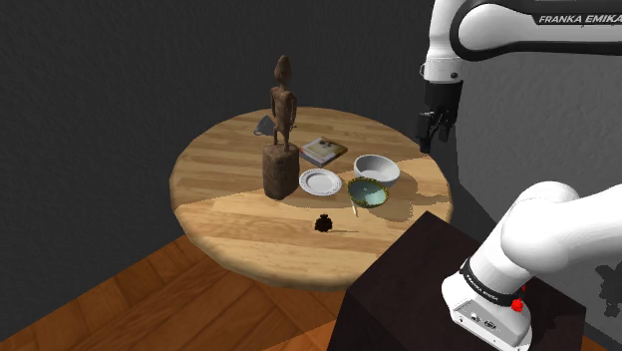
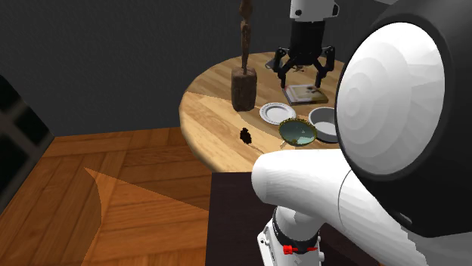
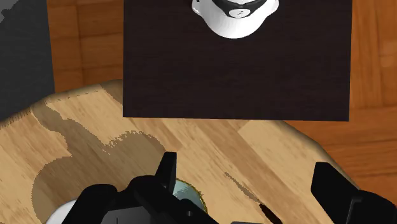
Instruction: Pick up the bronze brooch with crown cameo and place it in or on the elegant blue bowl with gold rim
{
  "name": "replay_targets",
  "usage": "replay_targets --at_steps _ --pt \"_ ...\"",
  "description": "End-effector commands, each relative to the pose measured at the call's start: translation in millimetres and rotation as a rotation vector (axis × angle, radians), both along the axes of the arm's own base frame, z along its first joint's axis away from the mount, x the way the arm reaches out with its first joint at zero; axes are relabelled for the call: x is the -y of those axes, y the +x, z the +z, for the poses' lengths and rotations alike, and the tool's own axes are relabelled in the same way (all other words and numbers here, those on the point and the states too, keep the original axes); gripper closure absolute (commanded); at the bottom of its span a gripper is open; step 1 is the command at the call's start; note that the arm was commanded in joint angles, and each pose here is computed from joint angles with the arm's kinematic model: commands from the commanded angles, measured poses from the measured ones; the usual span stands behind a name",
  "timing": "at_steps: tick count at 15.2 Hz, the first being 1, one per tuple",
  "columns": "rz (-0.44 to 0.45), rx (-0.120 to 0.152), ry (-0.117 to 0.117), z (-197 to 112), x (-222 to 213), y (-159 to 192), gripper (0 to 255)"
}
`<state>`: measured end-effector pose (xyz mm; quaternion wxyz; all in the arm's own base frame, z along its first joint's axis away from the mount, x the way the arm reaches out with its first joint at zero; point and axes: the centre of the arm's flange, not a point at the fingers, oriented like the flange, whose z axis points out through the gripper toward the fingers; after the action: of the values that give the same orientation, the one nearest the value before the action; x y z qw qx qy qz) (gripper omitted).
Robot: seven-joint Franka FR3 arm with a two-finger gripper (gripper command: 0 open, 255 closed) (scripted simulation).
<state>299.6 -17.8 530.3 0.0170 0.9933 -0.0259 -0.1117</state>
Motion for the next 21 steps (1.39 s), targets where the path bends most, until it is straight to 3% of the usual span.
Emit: replay_targets --at_steps 1,21 --pt "0.0 0.0 0.0 0.0 0.0 0.0 0" --pt "-0.111 0.2 -0.085 -211.9 -104.8 89.9 0"
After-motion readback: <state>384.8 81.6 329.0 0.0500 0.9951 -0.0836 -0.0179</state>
